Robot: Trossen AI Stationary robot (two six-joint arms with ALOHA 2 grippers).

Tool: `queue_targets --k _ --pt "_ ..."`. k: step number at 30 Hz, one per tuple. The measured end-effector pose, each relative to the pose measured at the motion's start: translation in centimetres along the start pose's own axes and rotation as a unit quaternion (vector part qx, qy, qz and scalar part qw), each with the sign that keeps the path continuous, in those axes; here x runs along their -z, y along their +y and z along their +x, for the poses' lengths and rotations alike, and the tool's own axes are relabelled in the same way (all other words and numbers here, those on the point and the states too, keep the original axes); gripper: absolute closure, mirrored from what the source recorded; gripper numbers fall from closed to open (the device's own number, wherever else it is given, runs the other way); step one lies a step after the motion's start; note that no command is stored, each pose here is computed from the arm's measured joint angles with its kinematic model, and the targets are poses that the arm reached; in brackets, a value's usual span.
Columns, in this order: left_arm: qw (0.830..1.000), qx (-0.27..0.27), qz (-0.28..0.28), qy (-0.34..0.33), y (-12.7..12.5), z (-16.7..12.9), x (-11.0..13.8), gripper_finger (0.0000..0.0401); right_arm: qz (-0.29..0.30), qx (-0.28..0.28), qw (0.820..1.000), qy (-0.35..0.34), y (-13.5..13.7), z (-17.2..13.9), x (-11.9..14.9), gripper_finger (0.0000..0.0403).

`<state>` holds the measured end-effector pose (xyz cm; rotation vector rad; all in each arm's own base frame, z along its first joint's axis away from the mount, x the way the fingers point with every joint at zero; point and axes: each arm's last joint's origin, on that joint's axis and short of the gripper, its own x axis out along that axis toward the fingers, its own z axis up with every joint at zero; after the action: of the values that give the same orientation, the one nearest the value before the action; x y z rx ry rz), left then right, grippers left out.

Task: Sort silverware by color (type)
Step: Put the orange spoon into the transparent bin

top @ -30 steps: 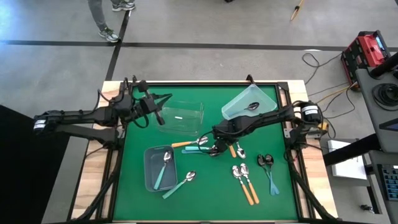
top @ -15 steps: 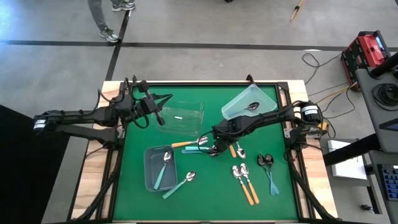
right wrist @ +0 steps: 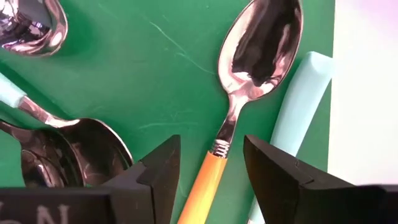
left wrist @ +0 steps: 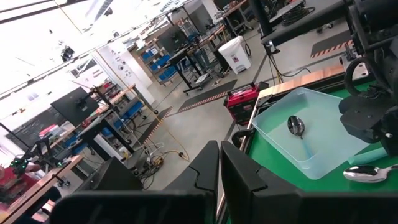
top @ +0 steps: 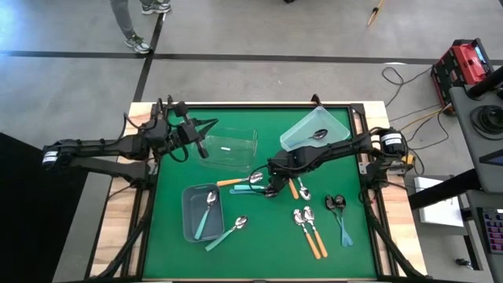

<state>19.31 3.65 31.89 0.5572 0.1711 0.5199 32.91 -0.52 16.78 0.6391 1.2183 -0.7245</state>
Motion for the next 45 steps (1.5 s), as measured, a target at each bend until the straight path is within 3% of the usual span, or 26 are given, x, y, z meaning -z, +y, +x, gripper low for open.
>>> queue_targets --k 17,29,45 --pt "1.0 0.0 0.005 0.0 0.0 0.0 0.0 0.0401 -0.001 -0.003 1.0 -0.005 0.5 0.0 0.5 0.0246" --pt "1.0 0.001 0.005 -0.001 0.0 0.0 0.0 0.0401 -0.014 0.022 0.999 0.027 1.4 2.8 1.4 0.0256" --pt "1.0 0.001 0.005 -0.001 0.0 0.0 0.0 0.0401 -0.004 0.017 0.999 0.03 1.5 2.8 1.4 0.0364"
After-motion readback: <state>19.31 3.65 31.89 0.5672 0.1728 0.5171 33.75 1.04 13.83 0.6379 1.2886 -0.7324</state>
